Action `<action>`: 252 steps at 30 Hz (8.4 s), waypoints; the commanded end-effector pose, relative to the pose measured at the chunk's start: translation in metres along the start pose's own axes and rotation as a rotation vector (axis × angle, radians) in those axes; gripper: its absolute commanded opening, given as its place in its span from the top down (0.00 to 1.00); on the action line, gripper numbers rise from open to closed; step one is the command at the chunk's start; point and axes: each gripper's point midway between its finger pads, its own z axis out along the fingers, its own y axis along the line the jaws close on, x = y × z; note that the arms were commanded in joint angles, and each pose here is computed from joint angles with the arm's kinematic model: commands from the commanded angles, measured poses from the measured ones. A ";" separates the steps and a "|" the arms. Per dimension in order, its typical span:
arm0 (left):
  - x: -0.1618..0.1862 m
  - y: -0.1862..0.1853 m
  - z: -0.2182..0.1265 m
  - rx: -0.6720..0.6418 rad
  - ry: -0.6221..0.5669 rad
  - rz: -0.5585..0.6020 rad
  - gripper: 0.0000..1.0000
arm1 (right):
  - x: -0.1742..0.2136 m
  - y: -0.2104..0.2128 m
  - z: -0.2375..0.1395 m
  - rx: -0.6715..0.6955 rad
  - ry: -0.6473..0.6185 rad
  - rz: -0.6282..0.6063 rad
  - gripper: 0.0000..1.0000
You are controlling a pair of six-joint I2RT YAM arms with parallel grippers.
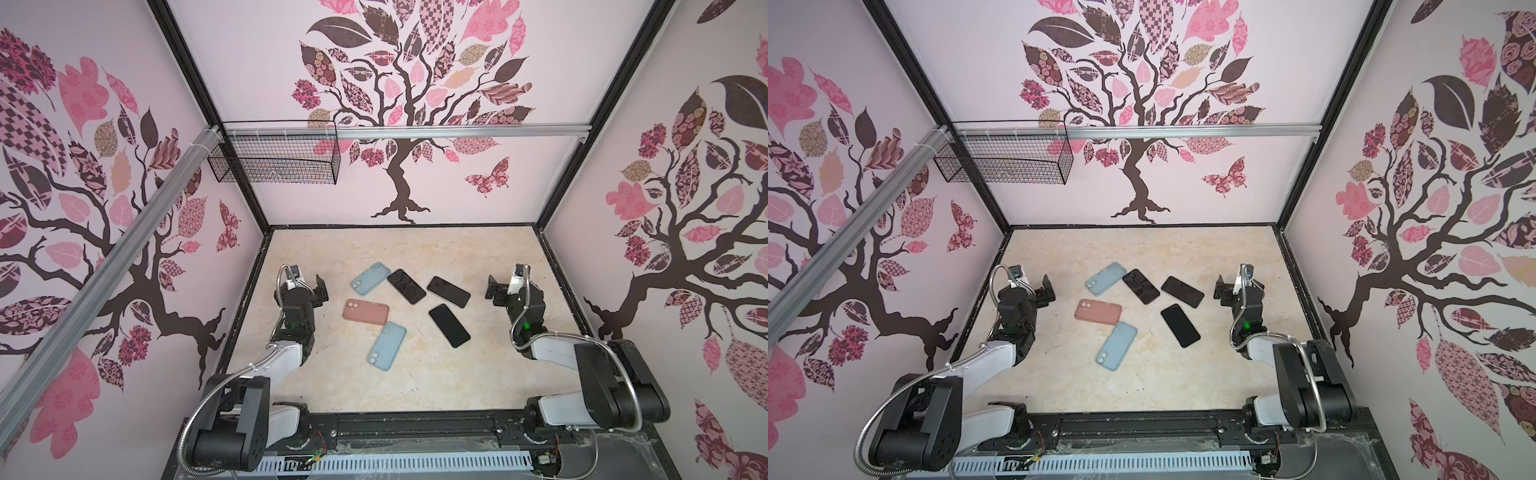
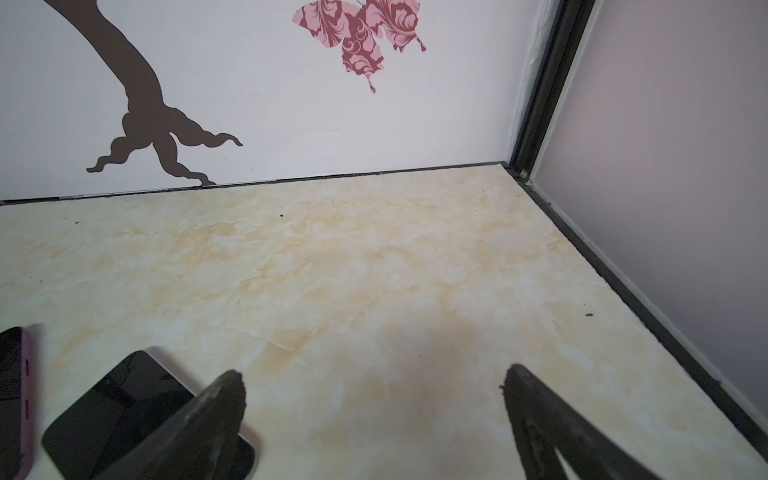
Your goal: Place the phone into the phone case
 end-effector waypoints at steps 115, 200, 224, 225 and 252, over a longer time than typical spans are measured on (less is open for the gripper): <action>0.177 -0.243 -0.178 1.088 0.669 1.128 1.00 | 0.022 0.087 -0.061 -0.273 0.694 0.035 0.00; 0.082 -0.090 -0.167 0.360 0.483 0.055 0.11 | 0.187 0.157 -0.090 -0.344 1.120 -0.402 0.49; 0.042 -0.194 -0.211 0.903 0.674 -0.092 0.10 | 0.083 0.200 -0.115 -0.631 0.754 -0.184 0.82; 0.039 -0.199 -0.213 0.927 0.679 -0.099 0.10 | 0.079 0.202 -0.118 -0.648 0.735 -0.176 0.83; 0.015 -0.283 -0.212 1.200 0.867 -0.271 0.36 | 0.020 0.237 -0.180 -0.956 0.465 -0.166 0.85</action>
